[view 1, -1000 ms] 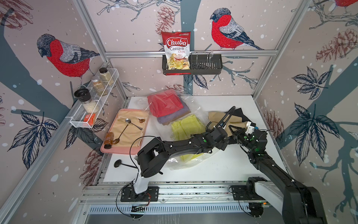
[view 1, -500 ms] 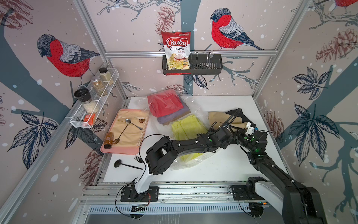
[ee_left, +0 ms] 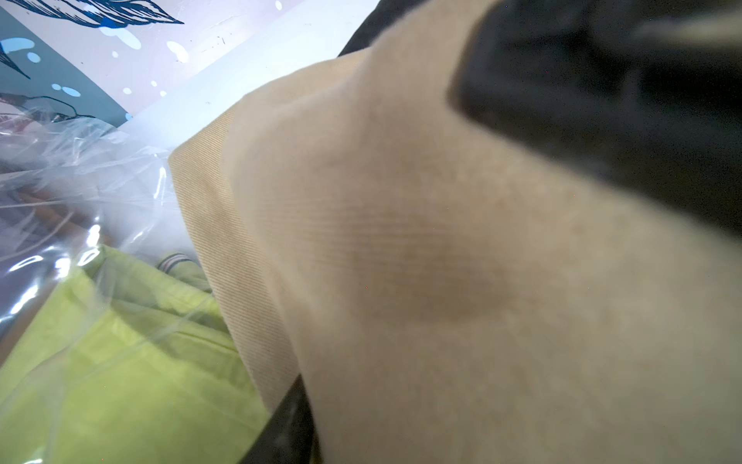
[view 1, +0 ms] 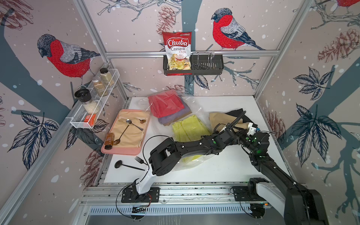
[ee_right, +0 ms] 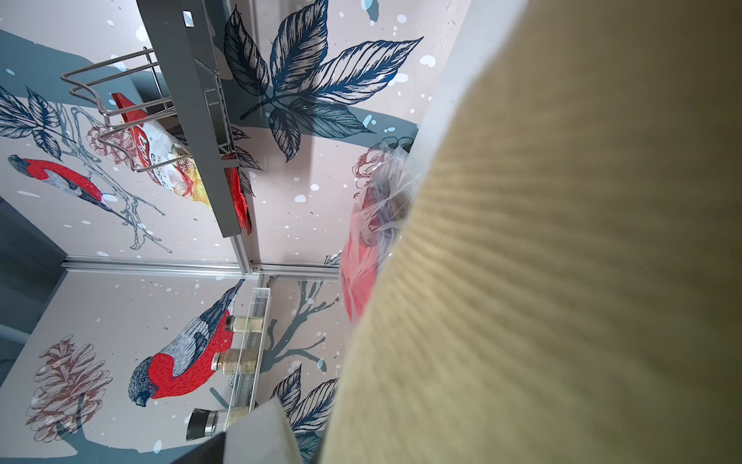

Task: Take the trousers out of the vacuum bag
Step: Place the trousers at the center of the board.

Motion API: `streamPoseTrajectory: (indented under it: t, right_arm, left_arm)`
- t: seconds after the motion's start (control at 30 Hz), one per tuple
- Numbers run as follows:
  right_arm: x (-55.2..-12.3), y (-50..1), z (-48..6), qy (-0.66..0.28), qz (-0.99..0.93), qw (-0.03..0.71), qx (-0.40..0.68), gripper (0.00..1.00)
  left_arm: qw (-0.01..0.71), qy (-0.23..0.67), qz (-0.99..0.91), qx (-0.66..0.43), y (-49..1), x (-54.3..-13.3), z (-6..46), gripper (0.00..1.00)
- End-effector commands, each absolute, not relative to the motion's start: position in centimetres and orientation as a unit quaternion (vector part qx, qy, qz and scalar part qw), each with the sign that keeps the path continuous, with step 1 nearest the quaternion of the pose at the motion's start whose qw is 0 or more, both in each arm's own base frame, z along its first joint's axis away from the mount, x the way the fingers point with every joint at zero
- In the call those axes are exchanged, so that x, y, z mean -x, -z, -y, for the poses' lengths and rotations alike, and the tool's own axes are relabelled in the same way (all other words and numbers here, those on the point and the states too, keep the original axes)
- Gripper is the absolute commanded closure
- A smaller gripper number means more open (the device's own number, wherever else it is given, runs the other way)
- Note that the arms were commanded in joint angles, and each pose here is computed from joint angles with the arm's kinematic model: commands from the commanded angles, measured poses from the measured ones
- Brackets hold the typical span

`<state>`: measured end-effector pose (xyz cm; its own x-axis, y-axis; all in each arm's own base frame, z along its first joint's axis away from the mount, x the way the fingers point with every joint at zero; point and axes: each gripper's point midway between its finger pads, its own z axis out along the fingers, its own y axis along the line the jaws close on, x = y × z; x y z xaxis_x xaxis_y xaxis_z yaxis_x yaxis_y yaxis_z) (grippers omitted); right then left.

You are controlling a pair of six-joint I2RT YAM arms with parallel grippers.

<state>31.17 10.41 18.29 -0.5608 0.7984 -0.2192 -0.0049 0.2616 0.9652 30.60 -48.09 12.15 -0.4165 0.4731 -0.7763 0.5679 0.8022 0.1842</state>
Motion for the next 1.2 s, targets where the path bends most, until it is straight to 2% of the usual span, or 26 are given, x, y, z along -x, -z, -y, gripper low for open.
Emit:
streamPoseTrajectory:
  t: [0.0, 0.07, 0.23, 0.47, 0.53, 0.9, 1.07, 1.17]
  right_arm:
    - [-30.7, -19.5, -11.2, -0.558, -0.696, 0.374, -0.252, 0.89]
    - [-30.7, -19.2, -10.7, -0.552, -0.699, 0.377, -0.255, 0.85]
    - [-30.7, -18.4, -9.5, -0.538, -0.706, 0.378, -0.263, 0.74]
    - [-30.5, -18.1, -9.1, -0.514, -0.729, 0.382, -0.243, 0.48]
    - [-30.3, -18.2, -9.0, -0.494, -0.745, 0.388, -0.225, 0.44]
    - [-26.4, -16.0, -10.3, -0.431, -0.808, 0.385, -0.118, 0.49]
    - [-25.7, -15.1, -11.2, -0.41, -0.822, 0.383, -0.095, 0.59]
    - [-25.2, -15.1, -11.9, -0.413, -0.821, 0.387, -0.077, 0.7]
  left_arm:
    - [0.46, 0.023, -0.835, -0.302, -13.3, -31.8, 47.3, 0.72]
    - [0.461, 0.019, -0.836, -0.299, -13.7, -32.2, 46.8, 0.81]
    - [0.461, 0.014, -0.837, -0.294, -14.8, -33.3, 45.2, 0.97]
    - [0.469, 0.03, -0.831, -0.297, -17.2, -34.2, 45.2, 1.0]
    - [0.468, 0.034, -0.831, -0.299, -17.5, -34.3, 45.5, 1.0]
    - [0.457, 0.05, -0.835, -0.302, -18.6, -35.5, 46.6, 1.0]
    - [0.451, 0.059, -0.838, -0.301, -18.7, -36.1, 47.2, 1.0]
    - [0.449, 0.059, -0.84, -0.299, -18.7, -36.5, 47.4, 1.0]
